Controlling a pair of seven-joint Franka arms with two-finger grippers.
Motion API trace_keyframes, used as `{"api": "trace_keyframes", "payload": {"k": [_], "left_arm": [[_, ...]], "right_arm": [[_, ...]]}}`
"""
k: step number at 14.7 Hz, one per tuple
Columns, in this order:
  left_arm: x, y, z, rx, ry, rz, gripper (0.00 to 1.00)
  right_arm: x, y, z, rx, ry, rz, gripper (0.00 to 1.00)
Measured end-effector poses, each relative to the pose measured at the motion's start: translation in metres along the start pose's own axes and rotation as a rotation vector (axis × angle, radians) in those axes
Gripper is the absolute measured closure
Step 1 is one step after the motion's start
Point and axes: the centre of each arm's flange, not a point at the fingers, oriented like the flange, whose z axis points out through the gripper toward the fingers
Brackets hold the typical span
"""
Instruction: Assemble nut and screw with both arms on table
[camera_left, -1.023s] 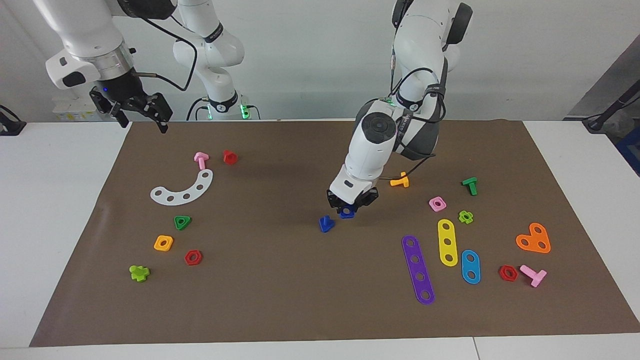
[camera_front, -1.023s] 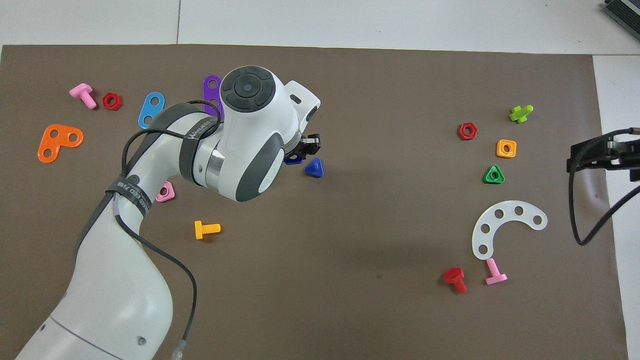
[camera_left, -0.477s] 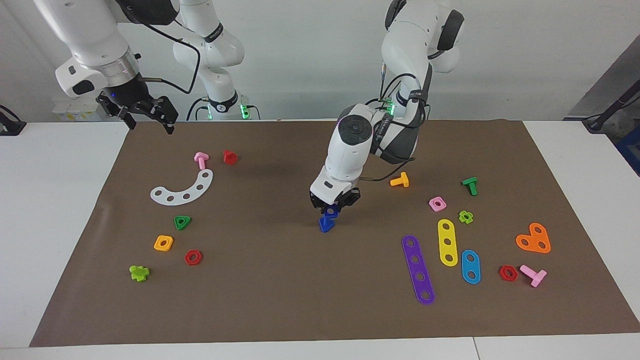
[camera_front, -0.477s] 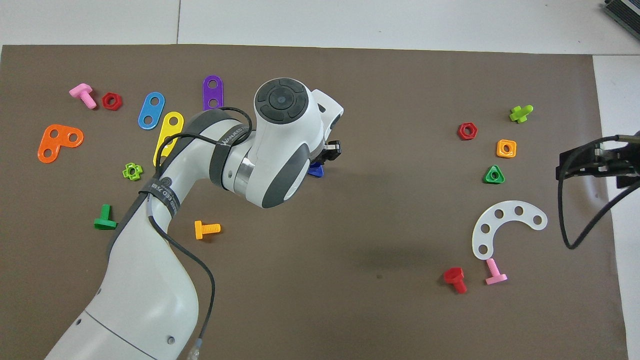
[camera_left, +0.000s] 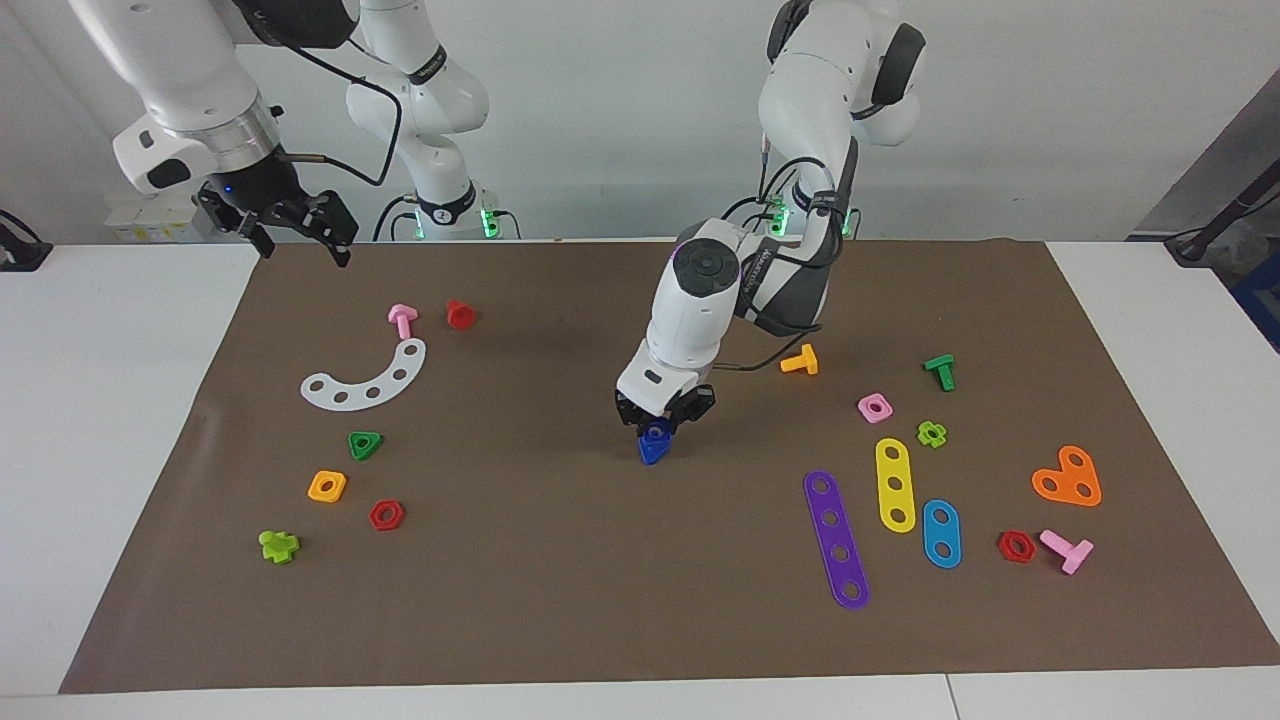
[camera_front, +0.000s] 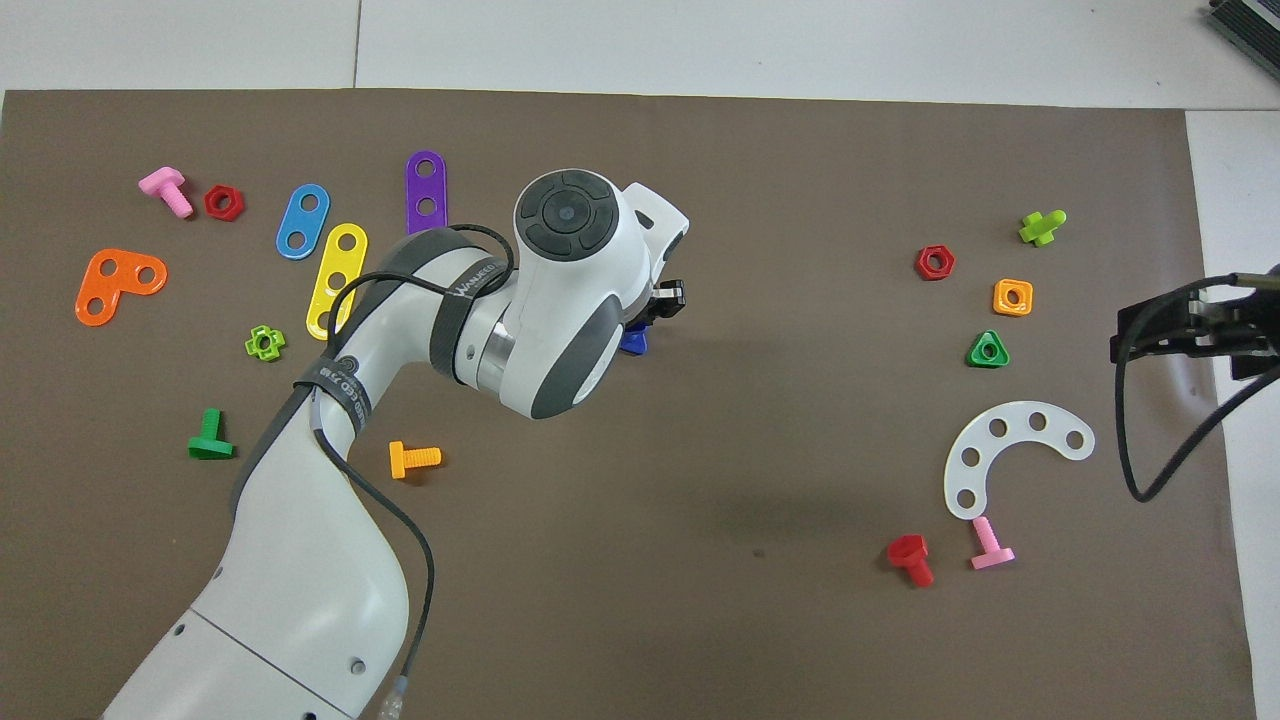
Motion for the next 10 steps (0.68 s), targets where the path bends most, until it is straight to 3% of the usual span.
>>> {"api": "trace_keyframes", "payload": {"k": [7,10], "left_arm": [[-0.004,-0.004,0.018,0.007,-0.006,-0.002,0.53],[-0.007,-0.004,0.024,0.011,-0.010,0.001,0.53]], "right_arm": [[0.000,0.000,0.002,0.000,0.001,0.000,0.00],[0.006,-0.001,0.006,0.009,0.057,-0.001,0.00]]}}
